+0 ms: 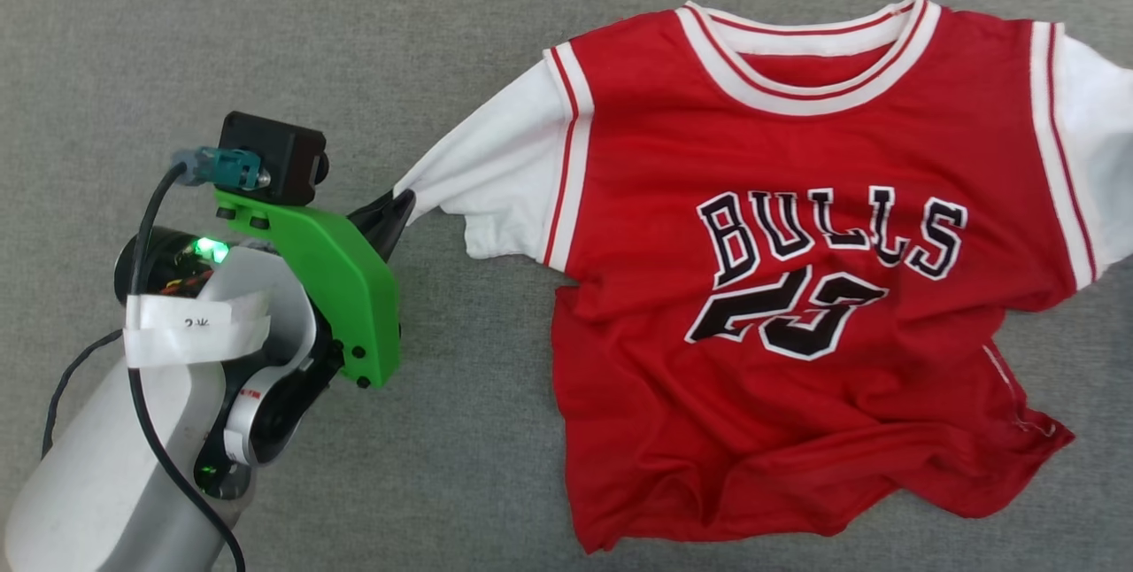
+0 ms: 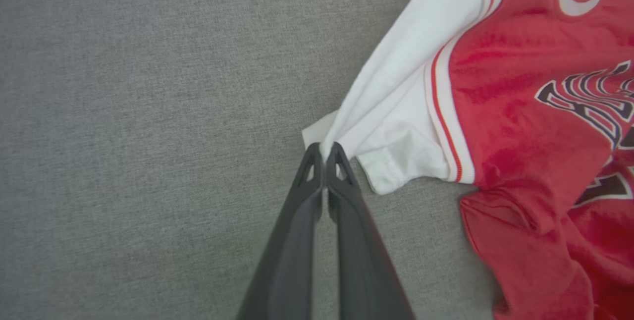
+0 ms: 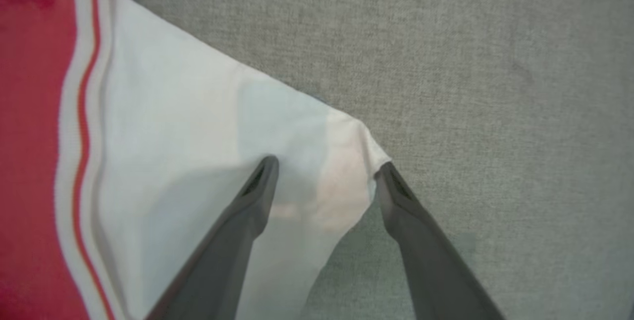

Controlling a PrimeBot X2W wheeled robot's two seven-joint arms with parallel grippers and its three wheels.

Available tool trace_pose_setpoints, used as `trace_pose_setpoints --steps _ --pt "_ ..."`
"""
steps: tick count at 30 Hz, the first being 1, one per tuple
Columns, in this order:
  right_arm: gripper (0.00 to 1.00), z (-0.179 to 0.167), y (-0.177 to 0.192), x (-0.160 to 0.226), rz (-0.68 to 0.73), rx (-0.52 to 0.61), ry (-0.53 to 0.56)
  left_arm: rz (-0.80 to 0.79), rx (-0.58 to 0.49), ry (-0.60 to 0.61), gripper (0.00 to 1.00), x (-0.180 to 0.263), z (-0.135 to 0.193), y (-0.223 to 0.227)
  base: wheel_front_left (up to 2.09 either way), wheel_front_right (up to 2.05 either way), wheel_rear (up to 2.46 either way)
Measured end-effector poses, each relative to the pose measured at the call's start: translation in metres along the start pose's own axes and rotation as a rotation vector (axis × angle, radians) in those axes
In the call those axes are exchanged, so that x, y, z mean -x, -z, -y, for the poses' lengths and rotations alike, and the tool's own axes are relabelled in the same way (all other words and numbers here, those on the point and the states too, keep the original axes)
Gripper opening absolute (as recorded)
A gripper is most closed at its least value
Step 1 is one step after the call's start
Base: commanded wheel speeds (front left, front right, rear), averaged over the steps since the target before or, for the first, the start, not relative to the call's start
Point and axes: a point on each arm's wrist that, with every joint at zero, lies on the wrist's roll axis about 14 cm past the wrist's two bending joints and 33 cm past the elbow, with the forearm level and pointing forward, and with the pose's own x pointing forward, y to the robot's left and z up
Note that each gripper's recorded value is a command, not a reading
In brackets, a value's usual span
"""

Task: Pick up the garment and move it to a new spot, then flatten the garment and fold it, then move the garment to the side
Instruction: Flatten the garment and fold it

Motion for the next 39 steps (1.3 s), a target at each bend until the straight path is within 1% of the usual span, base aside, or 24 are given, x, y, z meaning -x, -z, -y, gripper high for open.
trace_pose_setpoints --steps 5,9,10,11,12,18,23,27,31,34,39 --pt "1.00 -0.003 0.003 -0.022 -0.034 0.022 -0.002 -0.015 0.016 -0.020 0.00 -0.004 -0.008 0.007 0.00 0.00 0.00" --pt "1.00 -0.008 0.006 -0.031 -0.059 0.023 -0.024 -0.028 0.023 -0.034 0.00 -0.005 -0.014 0.013 0.00 0.00 0.00" --pt "0.74 -0.009 0.007 -0.032 -0.062 0.023 -0.027 -0.030 0.023 -0.035 0.00 -0.005 -0.014 0.013 0.00 0.00 0.00" --pt "0.34 -0.009 0.007 -0.032 -0.065 0.025 -0.029 -0.028 0.023 -0.037 0.00 -0.005 -0.015 0.013 0.00 0.00 0.00" --pt "0.01 -0.010 0.008 -0.031 -0.068 0.027 -0.033 -0.022 0.022 -0.040 0.00 -0.005 -0.016 0.011 0.00 0.00 0.00" --pt "0.00 -0.017 0.007 -0.027 -0.045 0.030 -0.057 0.007 0.014 -0.040 0.00 -0.003 -0.016 0.004 0.00 0.00 0.00" --pt "0.00 -0.016 -0.004 -0.014 0.041 0.020 -0.061 0.046 0.009 -0.041 0.00 0.002 -0.015 -0.004 0.00 0.00 0.00" --pt "0.00 -0.015 -0.002 -0.002 0.091 0.012 -0.064 0.084 0.006 -0.042 0.00 0.009 -0.014 -0.012 0.00 0.00 0.00" --pt "0.00 -0.005 -0.013 0.021 0.197 0.020 -0.041 0.147 -0.004 -0.048 0.00 0.021 -0.013 -0.027 0.00 0.00 0.00" --pt "0.00 -0.002 -0.023 0.041 0.266 0.021 -0.045 0.203 -0.003 -0.041 0.00 0.032 -0.009 -0.038 0.00 0.00 0.00" --pt "0.00 0.006 -0.039 0.079 0.386 0.044 -0.026 0.294 -0.010 -0.049 0.00 0.054 -0.007 -0.056 0.00 0.00 0.00"
